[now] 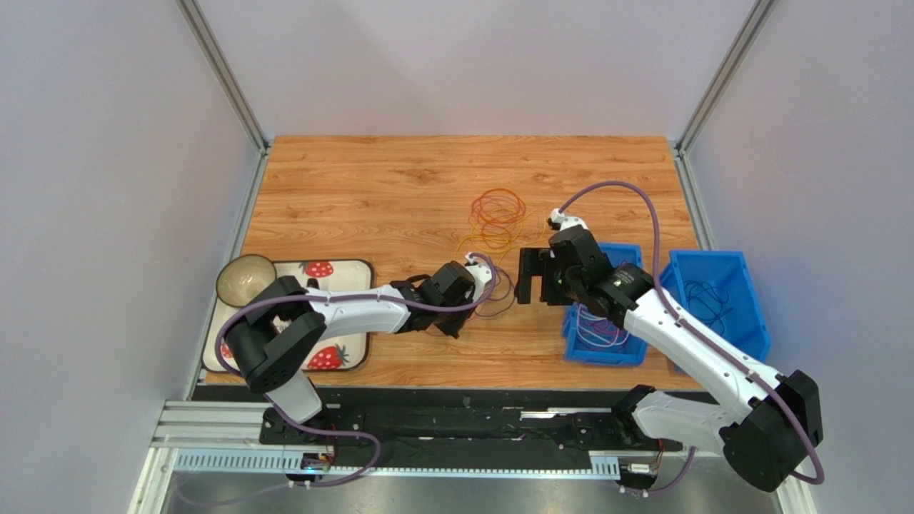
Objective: Untangle the cables
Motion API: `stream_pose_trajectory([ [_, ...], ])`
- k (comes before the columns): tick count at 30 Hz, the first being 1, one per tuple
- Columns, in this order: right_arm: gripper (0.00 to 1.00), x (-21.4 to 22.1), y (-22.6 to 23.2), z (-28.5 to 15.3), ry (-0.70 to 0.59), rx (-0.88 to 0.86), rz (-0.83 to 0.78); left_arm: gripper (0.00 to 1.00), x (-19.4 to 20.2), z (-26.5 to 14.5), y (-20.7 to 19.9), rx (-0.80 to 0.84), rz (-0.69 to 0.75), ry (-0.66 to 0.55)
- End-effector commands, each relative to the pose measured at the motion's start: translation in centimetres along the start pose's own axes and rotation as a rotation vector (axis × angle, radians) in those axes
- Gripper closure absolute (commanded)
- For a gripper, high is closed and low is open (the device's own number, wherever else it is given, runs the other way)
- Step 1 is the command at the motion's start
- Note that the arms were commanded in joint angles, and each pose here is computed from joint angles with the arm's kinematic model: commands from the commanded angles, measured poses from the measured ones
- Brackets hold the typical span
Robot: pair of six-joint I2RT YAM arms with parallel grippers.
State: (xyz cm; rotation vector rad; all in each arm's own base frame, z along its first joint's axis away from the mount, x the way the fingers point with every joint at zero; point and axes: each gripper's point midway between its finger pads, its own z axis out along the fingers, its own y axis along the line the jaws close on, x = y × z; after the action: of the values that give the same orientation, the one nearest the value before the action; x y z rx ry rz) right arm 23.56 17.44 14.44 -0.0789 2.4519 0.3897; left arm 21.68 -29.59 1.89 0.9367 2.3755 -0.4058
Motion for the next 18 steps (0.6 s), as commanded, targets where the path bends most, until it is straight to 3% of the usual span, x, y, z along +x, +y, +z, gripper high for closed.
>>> stream_pose_trajectory([
  [1,0.00,-1.0,1.3,-0.6,-0.044,-0.063,-0.003,1.00,-0.7,-2.3,-1.3,0.053,-0.032,0.009],
  [10,0.00,-1.8,4.1,-2.8,-0.074,-0.222,0.046,1.00,-6.6,-9.6,-2.5,0.120,-0.043,-0.198],
  [18,0.00,-2.5,7.7,-4.7,-0.081,-0.422,0.204,1.00,-7.2,-13.6,-3.7,0.214,-0.022,-0.308],
])
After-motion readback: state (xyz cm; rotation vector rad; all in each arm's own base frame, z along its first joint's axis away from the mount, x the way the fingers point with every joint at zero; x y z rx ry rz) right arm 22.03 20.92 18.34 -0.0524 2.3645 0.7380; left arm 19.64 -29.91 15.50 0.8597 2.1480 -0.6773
